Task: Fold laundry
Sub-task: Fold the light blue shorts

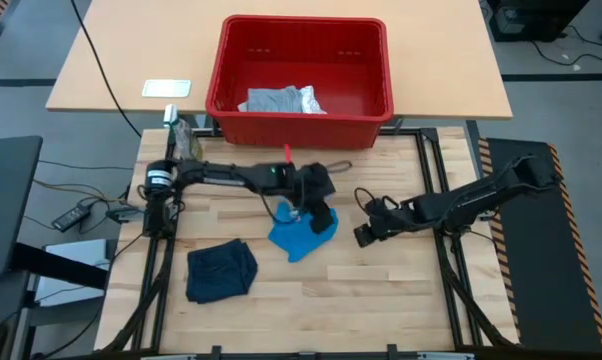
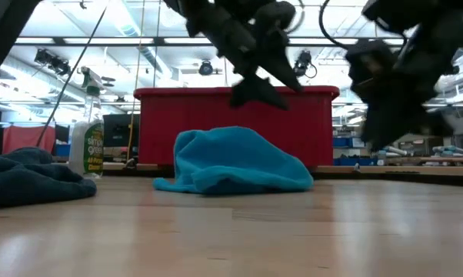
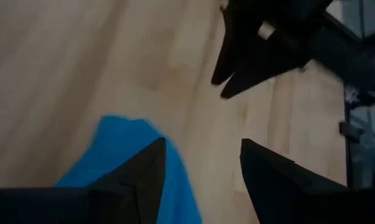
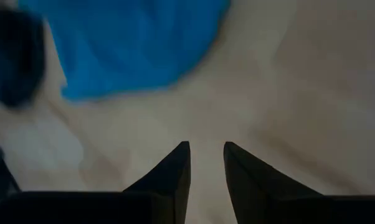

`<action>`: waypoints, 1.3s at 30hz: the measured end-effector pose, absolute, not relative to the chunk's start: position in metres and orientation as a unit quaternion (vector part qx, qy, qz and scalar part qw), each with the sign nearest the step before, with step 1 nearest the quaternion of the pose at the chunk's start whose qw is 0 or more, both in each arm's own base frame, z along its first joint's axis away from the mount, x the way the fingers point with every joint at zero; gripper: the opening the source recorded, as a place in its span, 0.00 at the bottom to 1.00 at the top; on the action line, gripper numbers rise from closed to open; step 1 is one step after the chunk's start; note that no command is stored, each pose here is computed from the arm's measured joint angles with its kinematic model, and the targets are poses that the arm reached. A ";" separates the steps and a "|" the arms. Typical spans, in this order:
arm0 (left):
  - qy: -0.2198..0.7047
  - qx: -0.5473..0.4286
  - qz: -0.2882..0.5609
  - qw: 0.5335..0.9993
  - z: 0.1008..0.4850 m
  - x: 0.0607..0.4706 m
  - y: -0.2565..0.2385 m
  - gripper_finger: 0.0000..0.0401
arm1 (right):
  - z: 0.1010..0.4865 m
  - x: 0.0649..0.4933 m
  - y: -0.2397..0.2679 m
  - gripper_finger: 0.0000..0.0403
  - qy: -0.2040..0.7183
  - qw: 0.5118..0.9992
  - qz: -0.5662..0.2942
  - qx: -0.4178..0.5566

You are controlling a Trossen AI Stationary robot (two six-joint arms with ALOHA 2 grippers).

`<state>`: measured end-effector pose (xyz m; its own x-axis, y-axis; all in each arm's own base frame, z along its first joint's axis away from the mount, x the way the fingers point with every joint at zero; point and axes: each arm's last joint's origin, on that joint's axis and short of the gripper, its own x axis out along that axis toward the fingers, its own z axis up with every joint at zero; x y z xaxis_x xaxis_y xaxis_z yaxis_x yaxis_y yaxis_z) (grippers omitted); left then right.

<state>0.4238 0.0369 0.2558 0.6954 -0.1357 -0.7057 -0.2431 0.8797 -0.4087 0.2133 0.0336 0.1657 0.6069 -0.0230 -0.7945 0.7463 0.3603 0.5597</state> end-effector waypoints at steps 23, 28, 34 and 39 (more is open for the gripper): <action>0.578 -0.177 0.122 0.787 0.275 0.341 0.081 0.45 | 0.100 0.286 -0.025 0.52 0.264 0.765 -0.268 0.523; 0.597 -0.183 0.133 0.770 0.259 0.333 0.093 0.42 | 0.097 0.296 -0.035 0.37 0.262 0.768 -0.258 0.524; 0.621 -0.201 0.151 0.742 0.235 0.320 0.104 0.41 | 0.101 0.298 -0.038 0.04 0.274 0.796 -0.231 0.488; 0.623 -0.197 0.149 0.742 0.232 0.317 0.108 0.40 | 0.122 0.294 -0.035 0.02 0.275 0.845 -0.196 0.416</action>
<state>0.3170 0.1084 0.2324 0.1803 -0.0243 -0.9833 -0.4675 0.8775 -0.1074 0.2938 -0.0354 0.1218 0.7724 -0.1026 -0.6267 0.5592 0.5778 0.5946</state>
